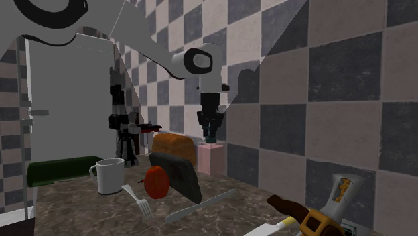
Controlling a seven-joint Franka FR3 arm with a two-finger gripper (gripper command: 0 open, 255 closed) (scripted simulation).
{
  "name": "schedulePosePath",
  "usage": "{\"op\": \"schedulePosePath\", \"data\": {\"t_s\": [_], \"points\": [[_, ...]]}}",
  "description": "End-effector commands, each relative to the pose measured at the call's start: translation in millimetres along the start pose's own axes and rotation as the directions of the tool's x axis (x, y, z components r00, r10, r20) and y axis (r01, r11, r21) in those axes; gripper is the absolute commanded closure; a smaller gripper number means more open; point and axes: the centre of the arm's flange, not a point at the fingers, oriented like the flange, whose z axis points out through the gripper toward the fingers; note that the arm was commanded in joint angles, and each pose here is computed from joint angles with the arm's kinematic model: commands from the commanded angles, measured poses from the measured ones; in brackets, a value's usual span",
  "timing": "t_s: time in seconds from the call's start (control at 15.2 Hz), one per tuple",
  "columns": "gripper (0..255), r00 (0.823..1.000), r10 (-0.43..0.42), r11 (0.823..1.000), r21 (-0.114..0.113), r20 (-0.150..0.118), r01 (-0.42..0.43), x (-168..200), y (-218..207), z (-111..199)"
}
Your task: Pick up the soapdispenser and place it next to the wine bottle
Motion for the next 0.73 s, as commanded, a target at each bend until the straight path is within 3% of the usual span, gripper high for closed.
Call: {"op": "schedulePosePath", "data": {"t_s": [0.0,0.66], "points": [[255,1.0,0.0,1.0,0.0,0.0,0.0,1,-1,-10],[255,1.0,0.0,1.0,0.0,0.0,0.0,1,-3,-62]]}}
